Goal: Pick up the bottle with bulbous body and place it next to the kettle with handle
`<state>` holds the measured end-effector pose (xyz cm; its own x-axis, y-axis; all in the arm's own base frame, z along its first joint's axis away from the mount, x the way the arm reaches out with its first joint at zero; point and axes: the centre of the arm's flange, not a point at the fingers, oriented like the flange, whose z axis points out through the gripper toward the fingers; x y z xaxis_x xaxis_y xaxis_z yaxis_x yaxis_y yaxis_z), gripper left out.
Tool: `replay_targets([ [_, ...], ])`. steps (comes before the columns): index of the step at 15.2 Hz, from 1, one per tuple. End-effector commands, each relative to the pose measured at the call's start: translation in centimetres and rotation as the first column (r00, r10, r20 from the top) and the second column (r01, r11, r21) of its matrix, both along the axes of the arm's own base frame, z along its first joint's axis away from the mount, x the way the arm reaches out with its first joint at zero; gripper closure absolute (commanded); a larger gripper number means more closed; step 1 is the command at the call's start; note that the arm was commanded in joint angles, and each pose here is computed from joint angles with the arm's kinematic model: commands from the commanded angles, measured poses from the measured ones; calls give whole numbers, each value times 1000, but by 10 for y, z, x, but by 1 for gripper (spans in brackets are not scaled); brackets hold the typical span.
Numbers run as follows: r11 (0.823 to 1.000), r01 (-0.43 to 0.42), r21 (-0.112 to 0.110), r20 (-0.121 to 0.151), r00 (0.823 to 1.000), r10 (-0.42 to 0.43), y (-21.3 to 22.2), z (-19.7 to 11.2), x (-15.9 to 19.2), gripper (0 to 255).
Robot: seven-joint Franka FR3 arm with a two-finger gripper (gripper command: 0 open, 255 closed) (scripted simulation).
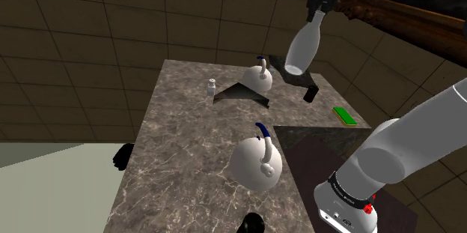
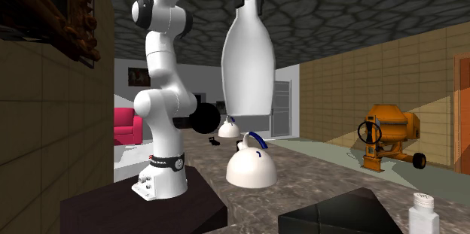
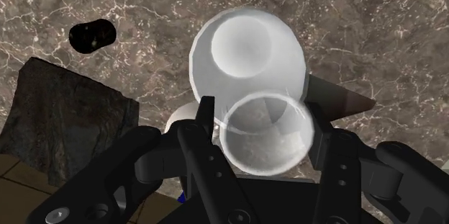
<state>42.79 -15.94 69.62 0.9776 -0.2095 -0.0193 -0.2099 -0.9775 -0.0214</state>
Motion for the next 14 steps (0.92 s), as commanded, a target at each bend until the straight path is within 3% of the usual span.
replay_targets([
  [1,1000,2,-2,0,1000,-2,24,3,-10,255],
  [14,1000,2,-1,0,1000,-2,185,21,-66,255],
])
